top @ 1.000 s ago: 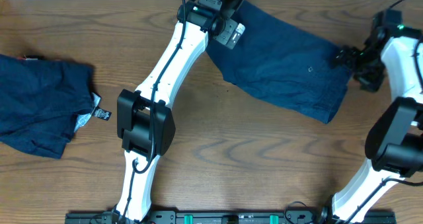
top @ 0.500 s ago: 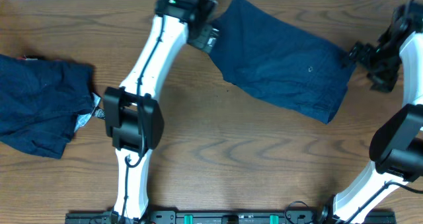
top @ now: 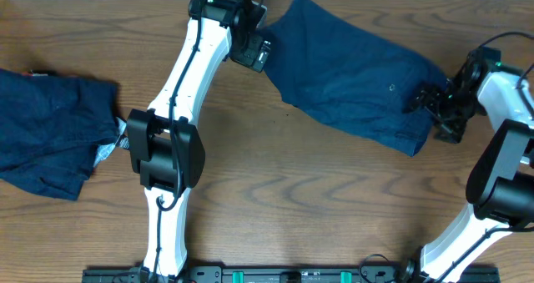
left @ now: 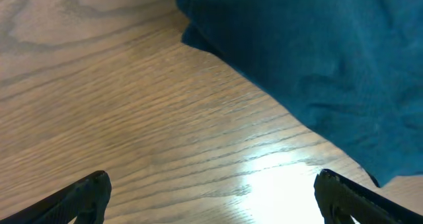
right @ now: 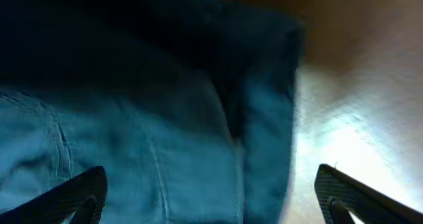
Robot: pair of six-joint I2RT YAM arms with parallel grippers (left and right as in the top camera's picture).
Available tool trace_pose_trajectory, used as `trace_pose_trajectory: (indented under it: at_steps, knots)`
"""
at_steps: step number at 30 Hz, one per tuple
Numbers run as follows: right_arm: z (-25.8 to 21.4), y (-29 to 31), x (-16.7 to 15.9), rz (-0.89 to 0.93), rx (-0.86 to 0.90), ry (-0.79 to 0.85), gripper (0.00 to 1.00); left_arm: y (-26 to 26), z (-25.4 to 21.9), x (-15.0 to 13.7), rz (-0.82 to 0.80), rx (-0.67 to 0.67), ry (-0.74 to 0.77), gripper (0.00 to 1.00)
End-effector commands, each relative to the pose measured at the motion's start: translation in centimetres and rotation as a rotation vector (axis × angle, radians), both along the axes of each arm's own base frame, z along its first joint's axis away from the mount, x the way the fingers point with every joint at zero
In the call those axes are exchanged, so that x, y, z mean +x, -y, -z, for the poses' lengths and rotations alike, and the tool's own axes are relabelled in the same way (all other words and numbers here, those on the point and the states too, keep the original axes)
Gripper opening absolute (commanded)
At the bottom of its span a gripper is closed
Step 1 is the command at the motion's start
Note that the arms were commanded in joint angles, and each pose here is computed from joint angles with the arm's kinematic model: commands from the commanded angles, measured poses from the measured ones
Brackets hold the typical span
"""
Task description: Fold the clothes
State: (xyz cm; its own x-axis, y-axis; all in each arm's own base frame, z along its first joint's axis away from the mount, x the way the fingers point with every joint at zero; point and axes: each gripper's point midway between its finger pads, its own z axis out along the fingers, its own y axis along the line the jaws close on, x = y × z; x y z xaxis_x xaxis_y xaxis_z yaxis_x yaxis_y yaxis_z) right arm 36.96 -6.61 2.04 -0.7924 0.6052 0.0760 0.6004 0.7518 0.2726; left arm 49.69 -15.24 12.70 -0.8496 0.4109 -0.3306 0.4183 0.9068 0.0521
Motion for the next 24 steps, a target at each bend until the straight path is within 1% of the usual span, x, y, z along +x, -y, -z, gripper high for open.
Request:
trace_pose_trajectory:
  at_steps: [1,2,4,5,6,7,9,10,14,19,22,24]
  knots:
    - [1.3,-2.7,-0.4,0.005,0.090,0.013,0.85,0.2,-0.9,-0.2,0.000,-0.023,0.007,1.00]
    - [1.6,-2.9,-0.2,0.000,0.094,0.033,0.70,0.2,-0.9,-0.3,0.000,-0.022,0.003,1.00]
    - [2.1,-3.1,0.5,0.006,0.095,0.070,0.34,0.2,-0.8,-0.6,0.001,-0.021,-0.009,1.00]
    - [2.1,-3.0,0.9,0.006,0.089,0.088,0.23,0.1,-0.7,-0.7,0.001,-0.019,-0.014,0.99]
    - [2.1,-2.9,1.4,0.005,0.084,0.107,0.09,0.1,-0.7,-0.9,0.001,-0.017,-0.022,1.00]
    - [2.0,-2.8,1.8,0.003,0.078,0.128,0.02,0.1,-0.6,-1.0,0.002,-0.015,-0.029,1.00]
    - [1.8,-2.5,2.8,0.002,0.067,0.167,0.01,-0.1,-0.5,-1.5,0.002,-0.009,-0.048,1.00]
    - [1.7,-2.0,3.2,0.007,0.053,0.182,0.01,0.0,-0.4,-1.7,0.004,-0.014,-0.059,0.98]
    - [0.5,0.9,4.8,0.045,-0.019,0.238,0.01,1.0,-0.2,-3.0,0.026,-0.073,-0.117,0.98]
    - [-2.9,5.6,7.9,0.009,-0.130,0.378,0.01,2.6,-0.3,-4.5,0.057,-0.172,-0.186,0.98]
    - [-5.1,8.3,9.1,0.044,-0.203,0.417,0.01,3.3,-0.4,-5.2,0.069,-0.212,-0.218,0.98]
    - [-6.8,8.9,10.1,0.029,-0.204,0.465,0.01,3.9,-0.5,-5.6,0.079,-0.235,-0.233,0.98]
